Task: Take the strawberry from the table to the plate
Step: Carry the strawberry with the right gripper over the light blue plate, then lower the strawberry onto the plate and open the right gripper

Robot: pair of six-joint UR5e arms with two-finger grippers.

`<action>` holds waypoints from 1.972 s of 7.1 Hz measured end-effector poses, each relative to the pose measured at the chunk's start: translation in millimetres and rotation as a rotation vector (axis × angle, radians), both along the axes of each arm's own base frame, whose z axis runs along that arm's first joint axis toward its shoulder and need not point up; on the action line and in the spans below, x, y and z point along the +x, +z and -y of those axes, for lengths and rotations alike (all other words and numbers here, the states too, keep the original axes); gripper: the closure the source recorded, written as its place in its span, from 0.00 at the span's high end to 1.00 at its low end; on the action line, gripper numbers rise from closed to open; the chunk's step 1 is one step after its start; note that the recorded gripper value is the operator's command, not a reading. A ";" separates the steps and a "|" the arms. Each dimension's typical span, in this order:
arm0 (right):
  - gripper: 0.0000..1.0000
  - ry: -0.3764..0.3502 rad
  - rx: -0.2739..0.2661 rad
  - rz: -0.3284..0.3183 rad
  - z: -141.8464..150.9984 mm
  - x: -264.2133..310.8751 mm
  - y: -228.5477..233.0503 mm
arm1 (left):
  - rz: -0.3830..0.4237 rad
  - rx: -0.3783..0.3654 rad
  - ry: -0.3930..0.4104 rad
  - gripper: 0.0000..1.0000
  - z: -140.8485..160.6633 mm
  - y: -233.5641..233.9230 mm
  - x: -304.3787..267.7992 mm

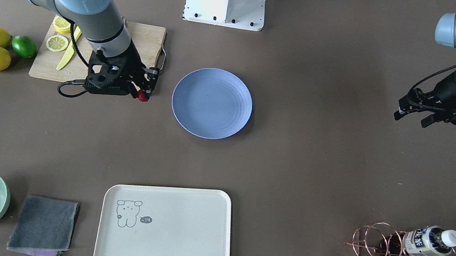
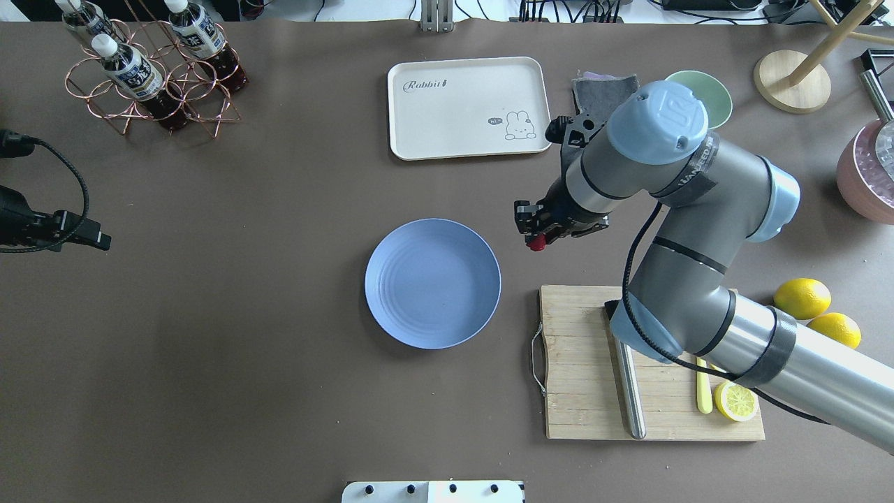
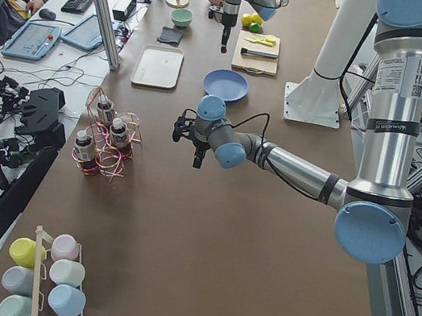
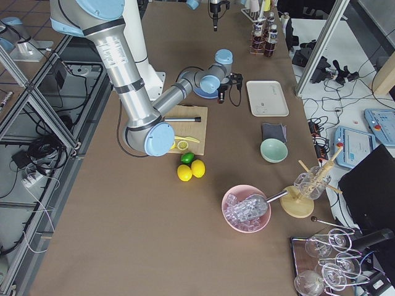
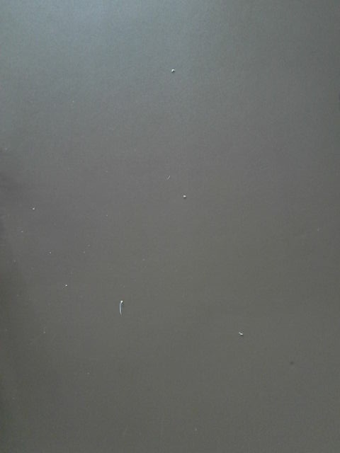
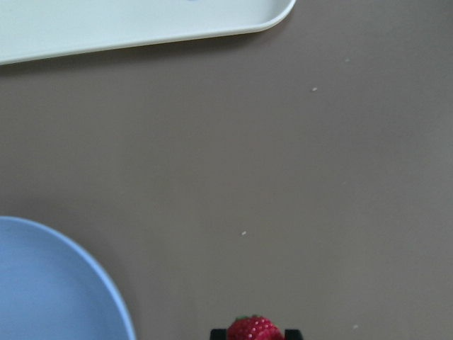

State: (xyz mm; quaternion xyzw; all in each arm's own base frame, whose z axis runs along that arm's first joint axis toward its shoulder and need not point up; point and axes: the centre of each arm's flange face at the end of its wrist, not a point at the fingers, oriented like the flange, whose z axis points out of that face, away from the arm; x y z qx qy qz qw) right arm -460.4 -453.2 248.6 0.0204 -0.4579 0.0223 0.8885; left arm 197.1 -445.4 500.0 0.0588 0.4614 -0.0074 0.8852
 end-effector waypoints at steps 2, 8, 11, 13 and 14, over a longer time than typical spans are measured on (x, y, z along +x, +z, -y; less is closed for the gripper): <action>0.00 0.002 0.011 -0.018 -54.4 -59.6 -43.4 | 0.017 0.009 -0.002 0.89 2.5 16.5 -21.4; 0.00 0.028 0.030 -0.051 -56.6 -155.5 -49.6 | 0.017 -0.002 -0.029 0.89 -10.1 31.9 -62.4; 1.00 0.036 0.035 -0.047 -50.1 -158.1 -47.7 | 0.019 -0.006 -0.029 0.90 -10.2 34.1 -62.7; 1.00 0.046 0.043 -0.050 -48.6 -156.0 -47.6 | 0.017 -0.006 -0.030 0.90 -10.3 32.4 -62.8; 1.00 0.052 0.045 -0.043 -45.8 -147.4 -51.0 | 0.010 -0.011 -0.033 0.90 -10.7 30.5 -64.7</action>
